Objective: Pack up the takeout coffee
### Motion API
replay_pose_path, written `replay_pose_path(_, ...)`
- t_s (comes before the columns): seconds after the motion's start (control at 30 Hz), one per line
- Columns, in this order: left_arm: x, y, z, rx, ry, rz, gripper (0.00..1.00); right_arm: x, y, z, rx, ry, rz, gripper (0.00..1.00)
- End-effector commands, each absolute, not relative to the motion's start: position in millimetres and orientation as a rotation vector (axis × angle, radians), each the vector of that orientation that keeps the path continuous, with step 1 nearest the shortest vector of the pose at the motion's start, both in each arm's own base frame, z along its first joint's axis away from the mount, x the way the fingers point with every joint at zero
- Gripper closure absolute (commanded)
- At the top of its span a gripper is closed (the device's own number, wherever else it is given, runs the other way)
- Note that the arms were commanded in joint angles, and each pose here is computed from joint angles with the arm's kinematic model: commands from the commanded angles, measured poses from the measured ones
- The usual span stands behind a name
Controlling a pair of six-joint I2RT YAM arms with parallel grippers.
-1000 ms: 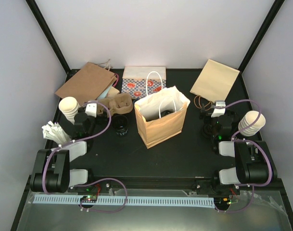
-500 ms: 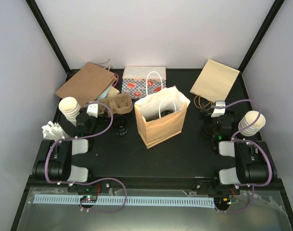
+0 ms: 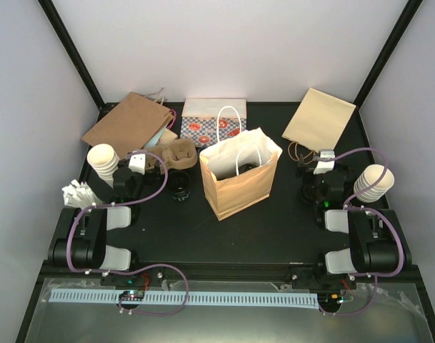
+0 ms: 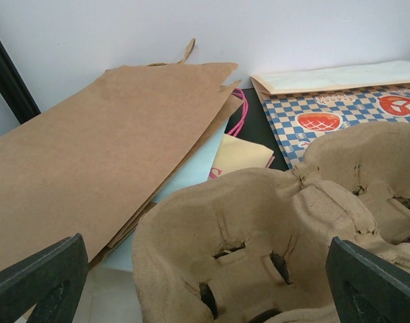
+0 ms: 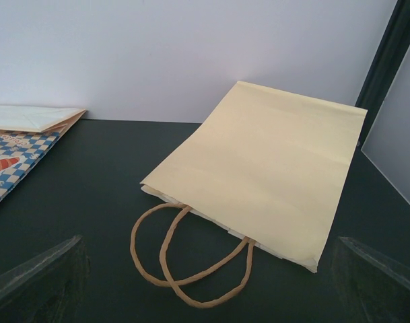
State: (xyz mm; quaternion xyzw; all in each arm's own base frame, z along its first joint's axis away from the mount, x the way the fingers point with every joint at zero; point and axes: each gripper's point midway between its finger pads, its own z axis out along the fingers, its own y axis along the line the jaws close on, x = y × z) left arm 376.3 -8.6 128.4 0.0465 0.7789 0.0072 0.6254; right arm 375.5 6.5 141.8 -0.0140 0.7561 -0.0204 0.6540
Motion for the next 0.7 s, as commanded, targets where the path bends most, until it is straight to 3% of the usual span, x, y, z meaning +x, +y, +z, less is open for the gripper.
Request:
replay_pose_path(0.0, 384.4, -10.2, 150.8, 0.093, 1.715, 0.009, 0.01, 380.4, -0.3, 156.1, 0.007, 1.665, -0.062, 0.0)
replay_pose_path(0.67, 384.4, -10.2, 150.5, 0.093, 1.716, 0.009, 0.01, 380.7, -0.6, 154.8, 0.006, 1.67, -0.064, 0.0)
